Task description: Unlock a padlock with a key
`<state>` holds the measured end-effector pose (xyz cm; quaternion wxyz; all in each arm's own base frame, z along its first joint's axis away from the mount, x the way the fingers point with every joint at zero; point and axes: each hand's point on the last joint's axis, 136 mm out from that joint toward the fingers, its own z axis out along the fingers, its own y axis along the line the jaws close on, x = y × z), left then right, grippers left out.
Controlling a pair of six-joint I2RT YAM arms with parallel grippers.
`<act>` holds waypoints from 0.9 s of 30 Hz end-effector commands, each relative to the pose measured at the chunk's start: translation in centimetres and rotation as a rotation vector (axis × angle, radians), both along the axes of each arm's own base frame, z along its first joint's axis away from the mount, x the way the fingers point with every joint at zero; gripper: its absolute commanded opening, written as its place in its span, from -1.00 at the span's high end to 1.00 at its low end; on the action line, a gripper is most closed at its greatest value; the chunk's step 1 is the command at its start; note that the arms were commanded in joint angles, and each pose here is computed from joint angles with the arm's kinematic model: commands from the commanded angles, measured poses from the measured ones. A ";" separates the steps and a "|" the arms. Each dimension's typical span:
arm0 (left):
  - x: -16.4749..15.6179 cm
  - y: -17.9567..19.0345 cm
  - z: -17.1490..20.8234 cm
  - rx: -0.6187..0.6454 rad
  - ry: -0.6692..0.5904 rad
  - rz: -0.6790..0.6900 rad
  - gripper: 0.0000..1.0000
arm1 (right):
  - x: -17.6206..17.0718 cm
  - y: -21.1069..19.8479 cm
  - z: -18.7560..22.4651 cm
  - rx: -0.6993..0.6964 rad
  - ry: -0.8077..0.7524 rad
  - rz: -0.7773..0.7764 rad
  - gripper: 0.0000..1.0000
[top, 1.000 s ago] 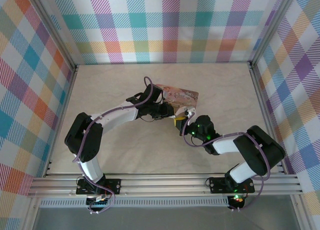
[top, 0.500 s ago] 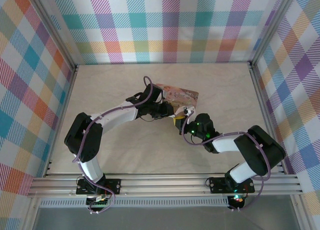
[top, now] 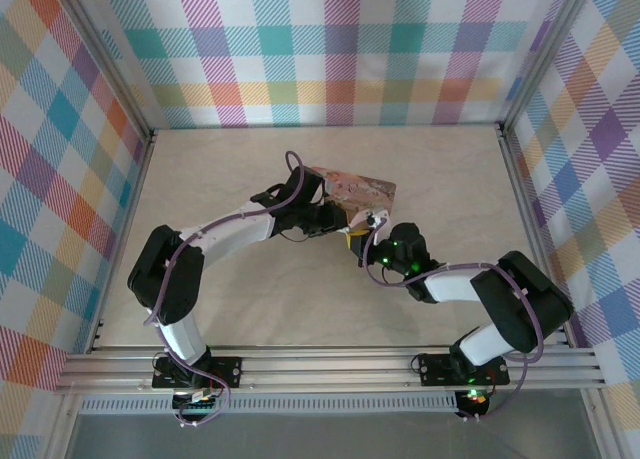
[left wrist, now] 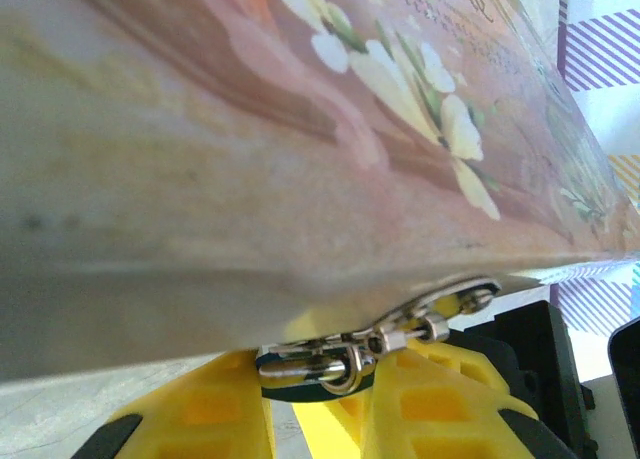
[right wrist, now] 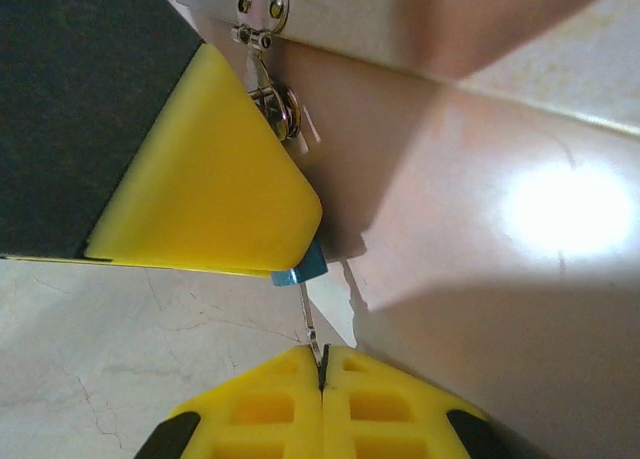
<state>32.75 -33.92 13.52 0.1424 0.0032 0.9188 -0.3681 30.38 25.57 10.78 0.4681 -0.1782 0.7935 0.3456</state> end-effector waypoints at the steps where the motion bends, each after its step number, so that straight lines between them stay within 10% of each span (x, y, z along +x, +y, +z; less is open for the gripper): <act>1: -2.4 -1.7 2.2 -0.078 0.017 -0.097 0.66 | 2.5 0.7 6.3 0.071 -0.212 -0.018 0.96; 27: -2.3 -1.7 1.5 -0.074 0.032 -0.084 0.68 | 3.3 1.2 8.0 0.124 -0.232 0.034 0.98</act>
